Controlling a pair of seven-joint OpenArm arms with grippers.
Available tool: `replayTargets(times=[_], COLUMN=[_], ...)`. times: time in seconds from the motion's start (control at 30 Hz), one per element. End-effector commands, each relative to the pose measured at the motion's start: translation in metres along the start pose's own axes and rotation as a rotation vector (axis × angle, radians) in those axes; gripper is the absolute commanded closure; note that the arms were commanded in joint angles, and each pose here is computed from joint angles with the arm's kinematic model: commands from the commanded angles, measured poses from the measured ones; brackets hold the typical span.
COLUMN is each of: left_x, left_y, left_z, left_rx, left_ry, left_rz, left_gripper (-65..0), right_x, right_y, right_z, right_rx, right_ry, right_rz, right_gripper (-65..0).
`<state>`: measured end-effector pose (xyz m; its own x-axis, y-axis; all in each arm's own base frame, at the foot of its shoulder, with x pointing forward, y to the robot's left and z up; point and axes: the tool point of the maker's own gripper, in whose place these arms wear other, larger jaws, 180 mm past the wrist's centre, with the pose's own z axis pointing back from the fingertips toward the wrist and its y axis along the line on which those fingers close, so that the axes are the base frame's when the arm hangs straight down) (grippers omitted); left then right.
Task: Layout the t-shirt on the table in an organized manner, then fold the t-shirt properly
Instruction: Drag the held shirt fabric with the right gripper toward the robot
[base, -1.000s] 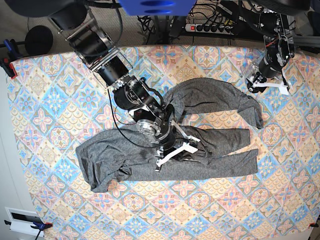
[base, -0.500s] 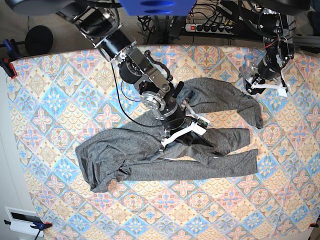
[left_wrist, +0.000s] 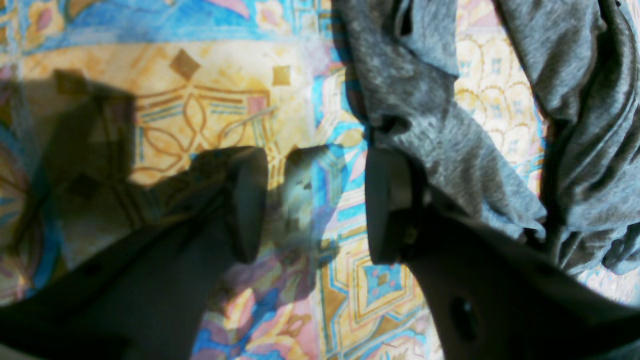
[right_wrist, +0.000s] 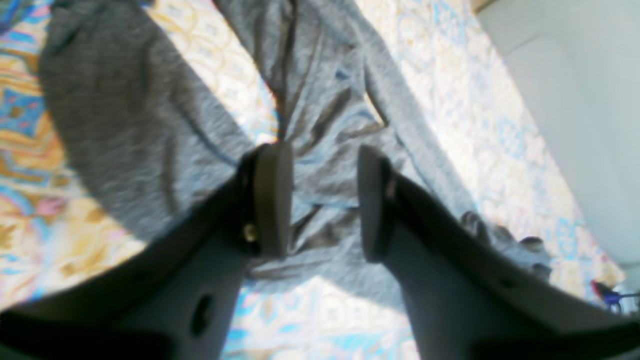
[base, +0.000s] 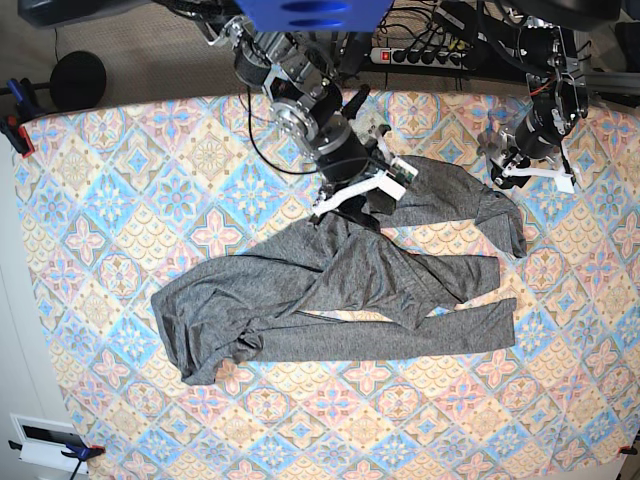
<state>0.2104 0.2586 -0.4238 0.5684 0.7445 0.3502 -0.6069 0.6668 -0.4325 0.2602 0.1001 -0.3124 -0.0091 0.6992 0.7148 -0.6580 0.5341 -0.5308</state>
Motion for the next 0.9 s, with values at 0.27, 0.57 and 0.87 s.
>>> replayTargets(times=[0.27,0.57,0.87], left_x=[-0.021,-0.019,-0.019], left_y=[-0.011,-0.011,-0.01], left_z=[-0.003,-0.003,-0.003], left_rx=[-0.021,-0.021,-0.02], left_ry=[0.087,0.082,0.082], left_rz=[-0.029,-0.027,-0.026], left_gripper=[-31.1,-31.1,-31.1], right_x=[-0.03,-0.079,-0.067], right_y=[0.017,-0.028,-0.046], right_z=[-0.011,-0.03,-0.034], right_rx=[0.039,0.037,0.064], right_ry=[0.082,0.169,0.116], right_rz=[-0.034,-0.411,-0.564], right_gripper=[-23.6,-23.7,-23.6])
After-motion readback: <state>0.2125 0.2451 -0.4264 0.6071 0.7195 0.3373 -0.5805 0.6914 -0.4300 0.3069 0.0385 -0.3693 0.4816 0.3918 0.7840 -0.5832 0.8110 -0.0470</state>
